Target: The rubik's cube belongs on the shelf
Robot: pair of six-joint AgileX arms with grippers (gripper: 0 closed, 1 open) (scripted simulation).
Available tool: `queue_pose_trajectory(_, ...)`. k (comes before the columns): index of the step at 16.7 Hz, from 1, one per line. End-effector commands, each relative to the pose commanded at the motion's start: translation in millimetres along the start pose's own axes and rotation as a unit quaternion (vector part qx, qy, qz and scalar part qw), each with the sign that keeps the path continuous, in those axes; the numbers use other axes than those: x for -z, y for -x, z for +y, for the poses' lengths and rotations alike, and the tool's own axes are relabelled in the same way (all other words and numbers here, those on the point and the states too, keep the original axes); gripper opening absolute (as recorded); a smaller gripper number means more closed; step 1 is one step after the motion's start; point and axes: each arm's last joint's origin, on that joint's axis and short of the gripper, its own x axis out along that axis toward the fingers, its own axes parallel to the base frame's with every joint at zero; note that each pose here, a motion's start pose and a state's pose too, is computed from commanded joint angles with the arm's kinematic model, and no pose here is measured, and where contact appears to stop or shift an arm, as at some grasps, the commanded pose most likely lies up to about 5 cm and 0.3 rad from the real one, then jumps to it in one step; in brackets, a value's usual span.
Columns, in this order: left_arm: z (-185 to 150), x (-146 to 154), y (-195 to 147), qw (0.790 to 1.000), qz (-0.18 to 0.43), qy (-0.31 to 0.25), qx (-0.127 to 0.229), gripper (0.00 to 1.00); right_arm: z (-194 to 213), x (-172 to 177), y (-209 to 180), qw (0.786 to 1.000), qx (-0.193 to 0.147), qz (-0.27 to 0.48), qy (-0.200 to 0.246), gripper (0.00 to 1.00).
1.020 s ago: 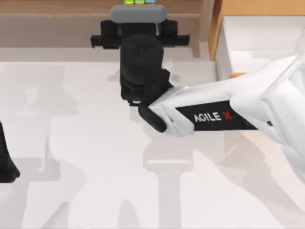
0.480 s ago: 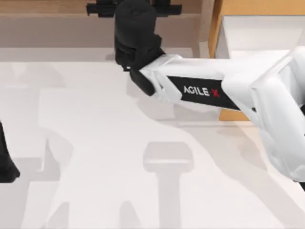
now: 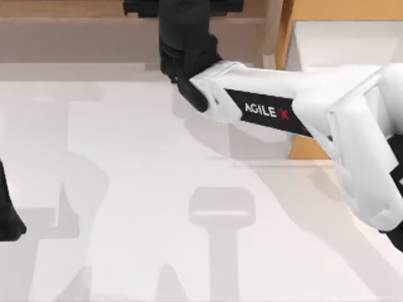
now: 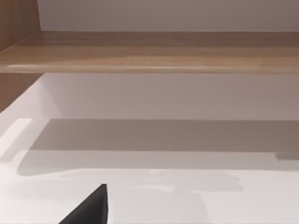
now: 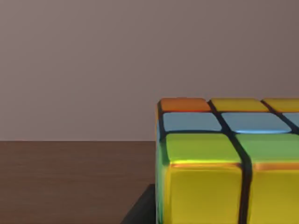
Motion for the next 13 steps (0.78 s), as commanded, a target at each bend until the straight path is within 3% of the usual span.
queue_pose_trajectory(13,0.0,0.0,0.0,1.000,0.000,0.000,0.000,1.00,0.0,0.0,0.0,1.000,0.000,0.000,0.000,0.98)
